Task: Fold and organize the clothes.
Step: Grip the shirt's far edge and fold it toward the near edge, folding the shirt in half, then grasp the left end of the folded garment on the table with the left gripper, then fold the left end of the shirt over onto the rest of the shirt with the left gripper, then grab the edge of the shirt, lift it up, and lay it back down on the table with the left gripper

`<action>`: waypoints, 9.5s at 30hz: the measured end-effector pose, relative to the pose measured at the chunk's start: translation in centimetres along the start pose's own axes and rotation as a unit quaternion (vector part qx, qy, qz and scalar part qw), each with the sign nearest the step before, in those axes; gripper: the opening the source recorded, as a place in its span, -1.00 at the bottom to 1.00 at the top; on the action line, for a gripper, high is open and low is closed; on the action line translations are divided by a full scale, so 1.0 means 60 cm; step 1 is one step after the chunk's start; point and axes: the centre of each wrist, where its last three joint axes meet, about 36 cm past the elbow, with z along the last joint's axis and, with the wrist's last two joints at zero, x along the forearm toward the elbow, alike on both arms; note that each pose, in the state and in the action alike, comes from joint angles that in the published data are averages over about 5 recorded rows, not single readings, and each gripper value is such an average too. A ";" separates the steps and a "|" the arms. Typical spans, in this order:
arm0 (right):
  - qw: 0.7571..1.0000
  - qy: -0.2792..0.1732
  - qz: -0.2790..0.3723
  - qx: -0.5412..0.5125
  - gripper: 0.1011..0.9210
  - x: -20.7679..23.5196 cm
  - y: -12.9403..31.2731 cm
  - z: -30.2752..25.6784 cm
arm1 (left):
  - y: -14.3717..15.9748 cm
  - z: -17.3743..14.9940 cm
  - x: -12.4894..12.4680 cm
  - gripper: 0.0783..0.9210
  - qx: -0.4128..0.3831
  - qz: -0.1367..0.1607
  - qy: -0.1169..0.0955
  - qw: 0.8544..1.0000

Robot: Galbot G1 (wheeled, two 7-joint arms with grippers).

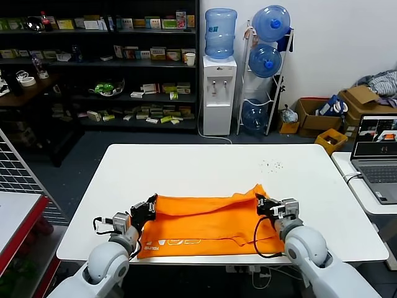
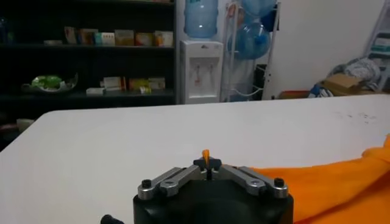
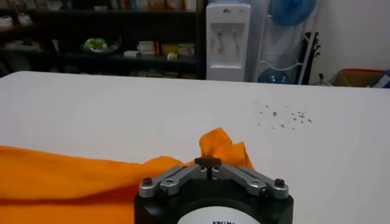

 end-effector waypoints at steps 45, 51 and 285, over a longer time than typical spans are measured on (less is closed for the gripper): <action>1.000 0.010 0.022 -0.010 0.76 0.121 -0.014 0.058 | -0.032 0.114 0.063 0.77 0.044 -0.052 0.044 0.997; 1.000 0.010 0.023 -0.011 0.76 0.123 -0.015 0.059 | -0.043 0.131 0.067 0.57 0.052 -0.054 0.050 0.996; 0.998 -0.009 0.030 -0.047 0.76 0.073 0.034 0.096 | 0.207 -0.132 0.171 -0.97 0.024 -0.149 0.024 0.988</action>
